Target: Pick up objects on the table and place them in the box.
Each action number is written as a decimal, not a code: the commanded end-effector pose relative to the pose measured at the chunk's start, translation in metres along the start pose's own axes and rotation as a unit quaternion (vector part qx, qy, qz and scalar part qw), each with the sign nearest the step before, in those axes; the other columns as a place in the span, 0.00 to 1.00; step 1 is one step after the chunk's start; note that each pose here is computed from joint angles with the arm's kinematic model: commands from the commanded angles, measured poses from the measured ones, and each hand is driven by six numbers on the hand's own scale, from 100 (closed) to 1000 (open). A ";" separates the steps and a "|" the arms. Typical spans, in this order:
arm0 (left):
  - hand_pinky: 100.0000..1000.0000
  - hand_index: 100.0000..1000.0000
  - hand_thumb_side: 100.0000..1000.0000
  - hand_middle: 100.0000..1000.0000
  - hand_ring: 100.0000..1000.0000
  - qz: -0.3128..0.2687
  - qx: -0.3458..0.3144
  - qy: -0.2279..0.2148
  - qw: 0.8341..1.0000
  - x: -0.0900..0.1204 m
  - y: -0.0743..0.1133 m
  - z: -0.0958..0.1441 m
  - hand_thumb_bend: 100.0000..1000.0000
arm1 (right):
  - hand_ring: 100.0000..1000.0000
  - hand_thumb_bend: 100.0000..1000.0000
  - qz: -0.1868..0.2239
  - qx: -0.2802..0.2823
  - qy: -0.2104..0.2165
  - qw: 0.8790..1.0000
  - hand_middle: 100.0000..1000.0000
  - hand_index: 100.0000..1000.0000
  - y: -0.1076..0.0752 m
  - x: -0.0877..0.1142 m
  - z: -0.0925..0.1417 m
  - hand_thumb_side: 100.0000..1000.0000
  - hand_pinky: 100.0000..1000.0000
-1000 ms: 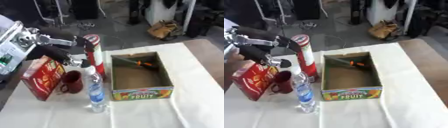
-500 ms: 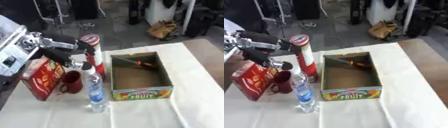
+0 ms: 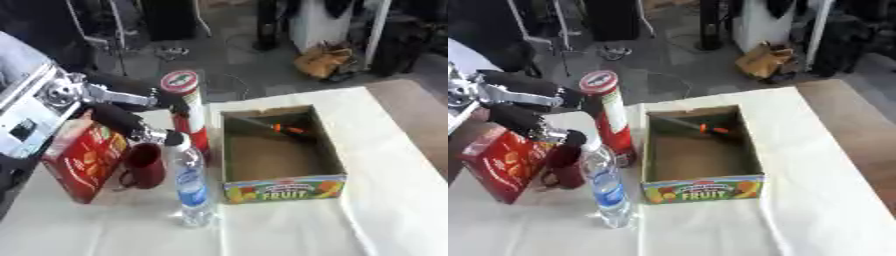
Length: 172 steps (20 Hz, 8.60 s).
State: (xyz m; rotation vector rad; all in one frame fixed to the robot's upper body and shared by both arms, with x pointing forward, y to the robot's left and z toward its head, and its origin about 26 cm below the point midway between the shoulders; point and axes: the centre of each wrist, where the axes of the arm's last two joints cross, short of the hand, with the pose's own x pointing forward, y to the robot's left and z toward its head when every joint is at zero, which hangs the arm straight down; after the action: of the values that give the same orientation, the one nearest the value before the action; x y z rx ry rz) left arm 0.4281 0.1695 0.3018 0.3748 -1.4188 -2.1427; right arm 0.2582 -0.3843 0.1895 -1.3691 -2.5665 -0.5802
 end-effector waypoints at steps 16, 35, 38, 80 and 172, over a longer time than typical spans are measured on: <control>1.00 1.00 1.00 1.00 1.00 0.003 -0.011 0.001 1.000 -0.005 -0.005 -0.003 0.29 | 0.82 0.00 -0.029 -0.028 -0.026 0.999 0.67 0.71 0.002 0.003 -0.007 1.00 0.71; 1.00 1.00 1.00 1.00 1.00 0.020 -0.014 -0.006 1.000 -0.008 -0.014 -0.009 0.26 | 0.82 0.00 -0.031 -0.029 -0.026 0.999 0.67 0.71 0.003 0.003 -0.007 1.00 0.71; 1.00 1.00 1.00 1.00 1.00 0.021 -0.014 -0.007 1.000 -0.008 -0.015 -0.010 0.26 | 0.82 0.00 -0.031 -0.029 -0.026 0.999 0.67 0.71 0.003 0.003 -0.007 1.00 0.71; 1.00 1.00 1.00 1.00 1.00 0.026 -0.019 -0.017 0.999 -0.006 -0.019 -0.022 0.18 | 0.82 0.00 -0.037 -0.030 -0.025 0.999 0.67 0.71 0.004 0.004 -0.007 1.00 0.71; 1.00 1.00 1.00 1.00 1.00 0.050 -0.052 -0.044 0.996 -0.009 -0.047 -0.054 0.07 | 0.82 0.00 -0.043 -0.034 -0.024 0.998 0.67 0.71 0.006 0.005 -0.007 1.00 0.71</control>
State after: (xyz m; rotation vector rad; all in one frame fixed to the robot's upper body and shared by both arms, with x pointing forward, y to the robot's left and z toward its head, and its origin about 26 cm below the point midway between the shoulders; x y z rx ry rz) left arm 0.4484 0.1467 0.2356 0.1670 -1.3705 -2.1040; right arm 0.2606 -0.3810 0.1903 -1.3345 -2.5784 -0.6004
